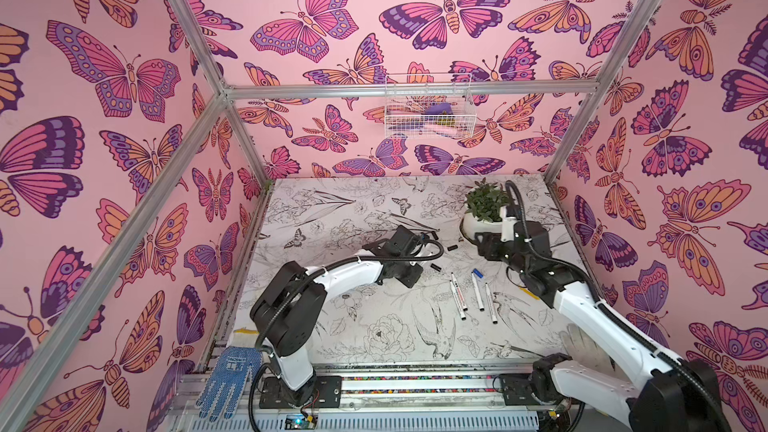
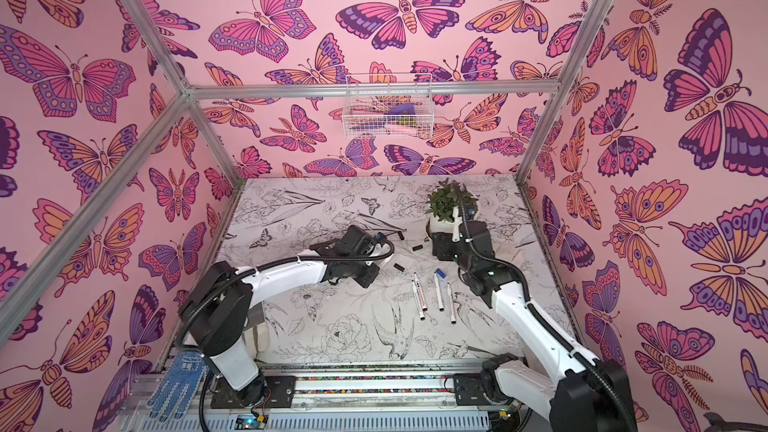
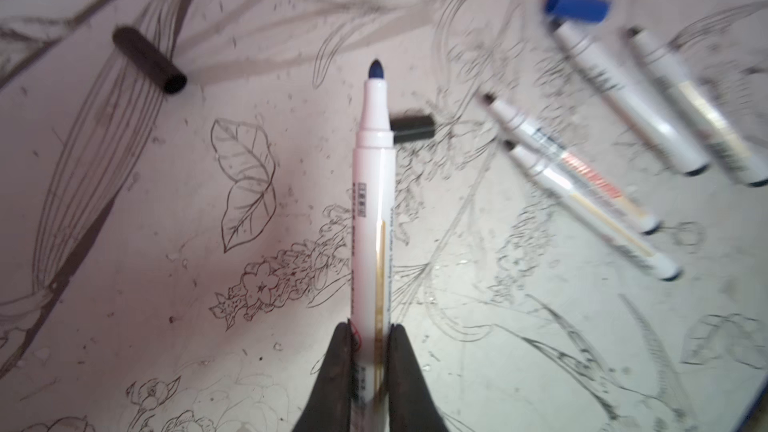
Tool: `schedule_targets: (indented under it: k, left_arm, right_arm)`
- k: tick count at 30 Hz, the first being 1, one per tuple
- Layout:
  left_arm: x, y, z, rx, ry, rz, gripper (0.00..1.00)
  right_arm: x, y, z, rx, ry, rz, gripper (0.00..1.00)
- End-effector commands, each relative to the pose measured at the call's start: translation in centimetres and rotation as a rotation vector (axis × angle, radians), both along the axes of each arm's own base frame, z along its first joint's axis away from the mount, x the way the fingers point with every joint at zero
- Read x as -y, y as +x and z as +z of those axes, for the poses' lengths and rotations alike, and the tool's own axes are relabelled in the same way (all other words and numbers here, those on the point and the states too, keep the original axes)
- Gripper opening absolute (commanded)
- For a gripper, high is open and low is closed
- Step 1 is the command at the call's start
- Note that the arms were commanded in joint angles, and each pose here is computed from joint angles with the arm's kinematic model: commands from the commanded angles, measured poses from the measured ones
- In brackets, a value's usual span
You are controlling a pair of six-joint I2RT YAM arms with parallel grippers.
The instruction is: Insert the pens into the pen caps
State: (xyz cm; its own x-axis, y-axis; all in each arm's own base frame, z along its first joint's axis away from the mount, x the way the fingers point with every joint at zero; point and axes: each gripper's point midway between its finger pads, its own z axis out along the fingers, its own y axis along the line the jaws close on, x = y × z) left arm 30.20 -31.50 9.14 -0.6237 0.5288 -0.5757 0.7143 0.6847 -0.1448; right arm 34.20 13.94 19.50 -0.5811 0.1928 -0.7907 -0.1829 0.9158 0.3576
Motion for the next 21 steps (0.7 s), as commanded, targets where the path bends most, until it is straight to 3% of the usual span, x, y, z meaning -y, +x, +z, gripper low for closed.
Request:
schedule_targets:
  k: [1, 5, 17, 21]
  left_arm:
    - [2.2, -0.6, 4.1, 0.045, -0.191, -0.062, 0.0]
    - [2.6, -0.7, 5.4, 0.064, -0.258, -0.062, 0.0]
    - [3.0, -0.5, 6.3, 0.08, -0.3, -0.045, 0.0]
    - [3.0, -0.5, 6.7, 0.087, -0.318, -0.038, 0.0]
  right_arm:
    - [-5.8, -0.5, 1.6, -0.042, 0.243, 0.159, 0.7]
    - [-7.9, 0.4, 1.5, -0.073, 0.369, 0.17, 0.68]
    - [-11.6, 0.2, 0.0, -0.124, 0.357, 0.254, 0.61]
    - [-11.2, 0.7, 0.2, -0.108, 0.359, 0.219, 0.53]
